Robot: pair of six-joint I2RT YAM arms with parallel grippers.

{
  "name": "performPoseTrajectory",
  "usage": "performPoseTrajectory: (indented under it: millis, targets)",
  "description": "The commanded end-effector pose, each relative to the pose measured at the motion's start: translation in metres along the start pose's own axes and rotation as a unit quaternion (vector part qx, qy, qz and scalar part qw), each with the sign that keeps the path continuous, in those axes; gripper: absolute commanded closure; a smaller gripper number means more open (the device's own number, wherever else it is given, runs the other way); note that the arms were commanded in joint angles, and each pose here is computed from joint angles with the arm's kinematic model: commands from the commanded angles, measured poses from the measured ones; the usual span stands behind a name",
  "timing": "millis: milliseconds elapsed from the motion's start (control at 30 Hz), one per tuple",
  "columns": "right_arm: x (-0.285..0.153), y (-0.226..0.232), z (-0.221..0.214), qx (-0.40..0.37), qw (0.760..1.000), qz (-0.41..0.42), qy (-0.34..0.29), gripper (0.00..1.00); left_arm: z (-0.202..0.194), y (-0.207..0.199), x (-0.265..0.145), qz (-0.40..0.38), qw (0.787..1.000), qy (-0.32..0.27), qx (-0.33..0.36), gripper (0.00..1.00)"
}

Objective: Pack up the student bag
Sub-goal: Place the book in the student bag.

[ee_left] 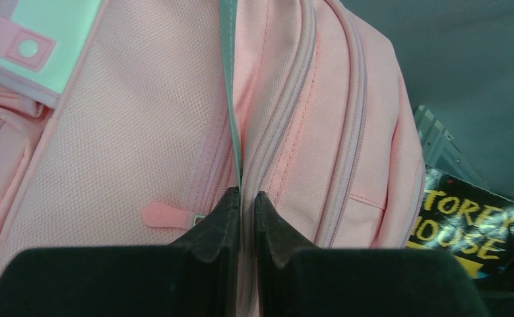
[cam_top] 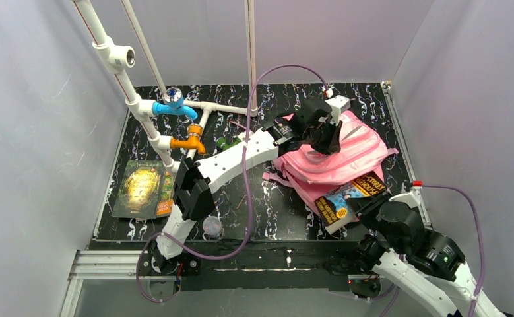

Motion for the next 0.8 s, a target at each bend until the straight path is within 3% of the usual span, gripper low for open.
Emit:
performPoseTrajectory:
  millis: [0, 233, 333, 500, 767]
  targets:
    - [0.002, 0.066, 0.018, 0.182, 0.971, 0.148, -0.050, 0.99, 0.053, -0.043, -0.050, -0.090, 0.993, -0.073, -0.026, 1.00]
    - [0.028, 0.062, 0.028, 0.214, 0.945, 0.202, -0.144, 0.99, 0.056, -0.049, -0.055, -0.110, 0.991, -0.073, -0.024, 1.00]
    - [0.051, 0.056, 0.019, 0.205, 0.944, 0.189, -0.178, 0.99, 0.059, -0.050, -0.059, -0.115, 0.991, -0.072, -0.018, 1.00]
    - [0.064, 0.070, 0.010, 0.204, 0.931, 0.235, -0.190, 0.99, 0.061, -0.050, -0.063, -0.126, 0.990, -0.064, -0.022, 1.00]
    - [0.100, 0.072, -0.007, 0.180, 0.939, 0.223, -0.188, 0.99, 0.065, -0.049, -0.072, -0.129, 0.989, -0.062, -0.023, 1.00]
Point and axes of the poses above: each gripper's point midway between its finger pads, its own x axis out along the fingers, its own y axis along the line the jaws close on, z = x × y, the point moved 4 cm from there along -x, back along the fingers, and after that the axes turned 15 degrees about x, right-handed, at the moved point
